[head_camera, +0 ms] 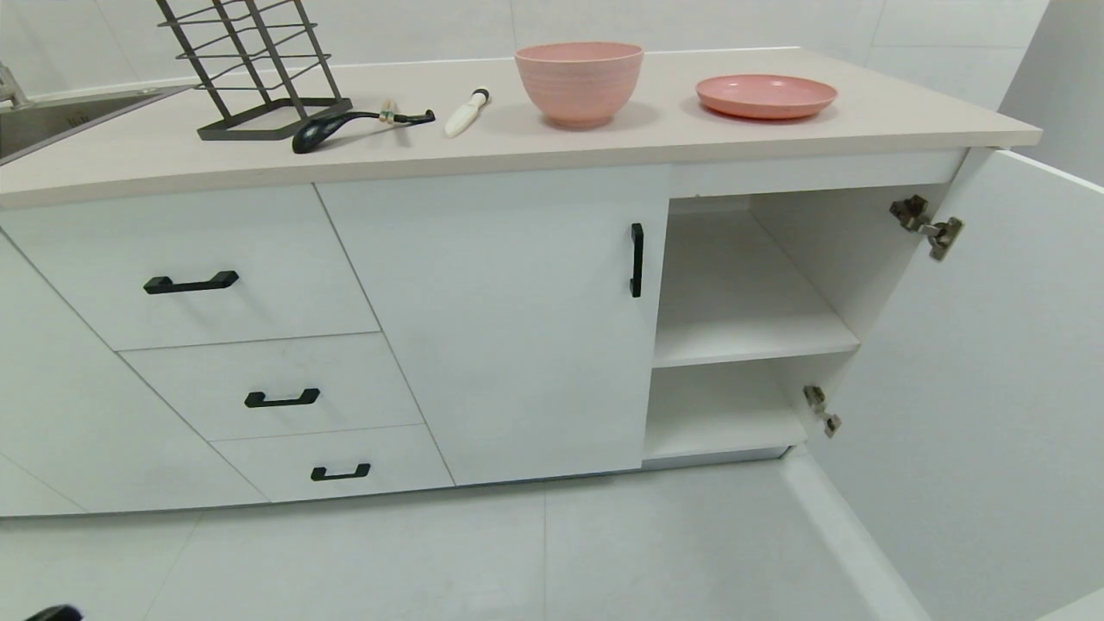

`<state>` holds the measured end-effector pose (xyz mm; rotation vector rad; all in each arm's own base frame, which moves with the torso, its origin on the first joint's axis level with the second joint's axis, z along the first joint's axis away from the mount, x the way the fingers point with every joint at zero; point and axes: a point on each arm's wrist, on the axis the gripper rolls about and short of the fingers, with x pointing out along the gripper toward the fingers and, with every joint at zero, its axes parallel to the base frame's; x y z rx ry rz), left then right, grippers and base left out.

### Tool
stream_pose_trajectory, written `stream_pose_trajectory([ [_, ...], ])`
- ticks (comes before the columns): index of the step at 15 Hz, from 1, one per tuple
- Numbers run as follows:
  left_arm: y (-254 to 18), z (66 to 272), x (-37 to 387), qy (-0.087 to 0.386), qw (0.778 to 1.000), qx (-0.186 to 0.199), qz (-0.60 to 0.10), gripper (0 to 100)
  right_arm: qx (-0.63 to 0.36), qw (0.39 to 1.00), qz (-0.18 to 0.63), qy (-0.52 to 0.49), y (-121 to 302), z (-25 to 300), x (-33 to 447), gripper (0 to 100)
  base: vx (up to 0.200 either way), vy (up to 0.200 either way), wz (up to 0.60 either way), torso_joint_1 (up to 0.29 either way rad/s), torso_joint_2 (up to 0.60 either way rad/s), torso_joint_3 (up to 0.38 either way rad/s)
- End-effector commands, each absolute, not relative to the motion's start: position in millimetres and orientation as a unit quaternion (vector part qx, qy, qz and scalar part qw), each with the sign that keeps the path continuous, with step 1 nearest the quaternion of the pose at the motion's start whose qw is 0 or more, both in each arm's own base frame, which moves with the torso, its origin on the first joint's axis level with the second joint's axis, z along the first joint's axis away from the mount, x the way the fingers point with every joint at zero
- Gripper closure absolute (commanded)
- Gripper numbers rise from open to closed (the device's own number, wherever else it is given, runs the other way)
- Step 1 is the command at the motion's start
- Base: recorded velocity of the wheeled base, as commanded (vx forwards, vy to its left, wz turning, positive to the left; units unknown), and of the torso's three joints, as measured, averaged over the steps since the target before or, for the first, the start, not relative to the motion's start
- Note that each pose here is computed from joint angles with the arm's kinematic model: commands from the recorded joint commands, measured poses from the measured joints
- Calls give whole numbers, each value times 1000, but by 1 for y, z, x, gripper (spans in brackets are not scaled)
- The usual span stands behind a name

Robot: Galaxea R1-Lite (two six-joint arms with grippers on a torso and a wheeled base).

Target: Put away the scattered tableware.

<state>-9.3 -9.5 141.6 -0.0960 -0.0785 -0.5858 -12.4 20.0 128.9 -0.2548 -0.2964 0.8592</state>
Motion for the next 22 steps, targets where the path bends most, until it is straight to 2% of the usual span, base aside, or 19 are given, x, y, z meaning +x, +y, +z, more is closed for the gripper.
stream_pose_trajectory([
  [1,-10,114,-36,-89,968,-12,-233,0,-124,889,403,-177,17,108,-35,0,0,0,0,0,0,0],
  [3,-8,83,-24,-38,984,19,-173,0,-86,941,305,-119,14,97,-29,0,0,0,0,0,0,0],
  [4,-6,80,-24,-18,990,36,-133,0,-70,967,235,-71,11,87,-26,0,0,0,0,0,0,0],
  [5,-4,80,-24,-19,995,49,-87,0,-57,979,193,-31,9,80,-25,0,0,0,0,0,0,0],
  [6,0,79,-23,-16,998,55,-4,0,-41,987,152,-23,7,79,-24,0,0,0,0,0,0,0],
  [7,1,78,-23,-11,999,37,25,0,-33,993,111,-21,5,79,-23,0,0,0,0,0,0,0],
  [9,0,76,-23,-3,999,34,15,0,-37,997,58,-20,3,79,-23,0,0,0,0,0,0,0],
  [12,0,76,-23,-3,999,34,15,0,-34,999,27,-19,1,79,-23,0,0,0,0,0,0,0],
  [14,0,76,-23,-3,1000,19,15,0,-31,1000,-1,2,0,75,-23,0,0,0,0,0,0,0],
  [18,1,76,-23,-3,1000,18,15,0,-2,1000,0,2,0,75,-23,0,0,0,0,0,0,0],
  [22,1,76,-23,-2,1000,-2,15,0,-2,1000,-1,1,0,75,-23,0,50,-50,0,2,2,1],
])
